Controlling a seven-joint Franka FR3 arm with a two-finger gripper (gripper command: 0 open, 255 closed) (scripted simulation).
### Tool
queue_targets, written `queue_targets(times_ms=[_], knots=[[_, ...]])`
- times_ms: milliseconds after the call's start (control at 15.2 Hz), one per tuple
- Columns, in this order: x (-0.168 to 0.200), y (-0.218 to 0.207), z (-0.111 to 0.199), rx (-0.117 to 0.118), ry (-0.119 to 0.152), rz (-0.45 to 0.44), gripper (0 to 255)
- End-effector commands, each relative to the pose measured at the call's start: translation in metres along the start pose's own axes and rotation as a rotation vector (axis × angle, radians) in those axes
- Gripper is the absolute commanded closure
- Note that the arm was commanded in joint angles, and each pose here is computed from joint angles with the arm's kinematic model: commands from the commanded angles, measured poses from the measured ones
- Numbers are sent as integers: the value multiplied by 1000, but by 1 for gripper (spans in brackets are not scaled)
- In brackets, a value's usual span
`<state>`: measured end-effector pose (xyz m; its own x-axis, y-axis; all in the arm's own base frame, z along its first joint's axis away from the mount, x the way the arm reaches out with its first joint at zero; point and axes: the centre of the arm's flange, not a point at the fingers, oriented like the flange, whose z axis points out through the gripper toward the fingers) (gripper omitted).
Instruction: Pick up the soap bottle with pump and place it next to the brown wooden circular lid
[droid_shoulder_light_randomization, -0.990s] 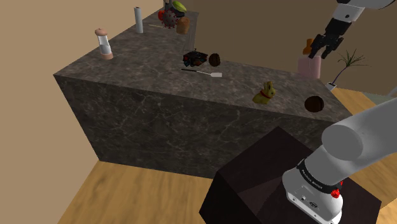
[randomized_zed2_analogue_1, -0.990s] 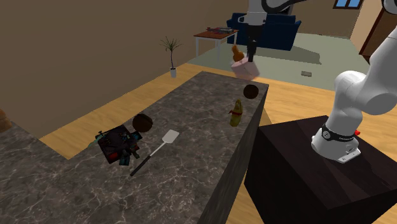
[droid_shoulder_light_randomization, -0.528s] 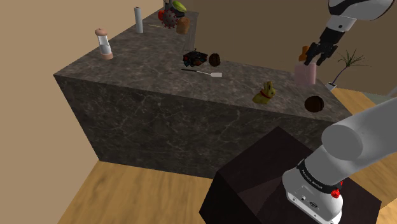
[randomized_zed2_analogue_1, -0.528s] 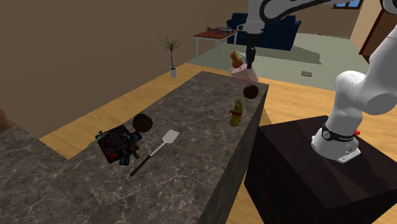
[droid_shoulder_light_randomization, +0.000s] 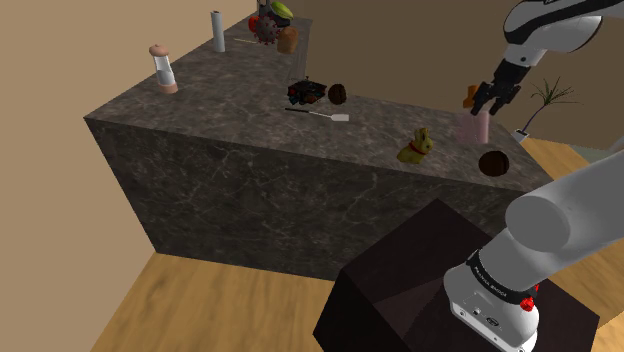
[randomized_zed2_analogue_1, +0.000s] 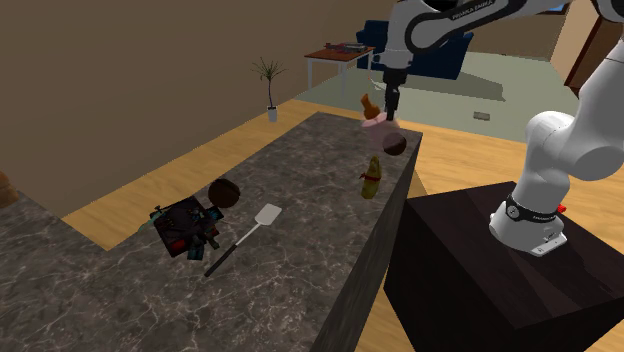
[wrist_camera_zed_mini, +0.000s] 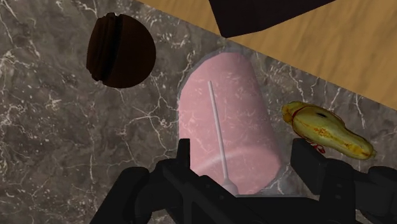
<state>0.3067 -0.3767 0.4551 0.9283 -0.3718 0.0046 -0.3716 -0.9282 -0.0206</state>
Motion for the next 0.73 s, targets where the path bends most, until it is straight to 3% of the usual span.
queue_targets(times_ms=[0,660], knots=[[1,1,10,0,1,0,255],[0,2,62,0,1,0,255]])
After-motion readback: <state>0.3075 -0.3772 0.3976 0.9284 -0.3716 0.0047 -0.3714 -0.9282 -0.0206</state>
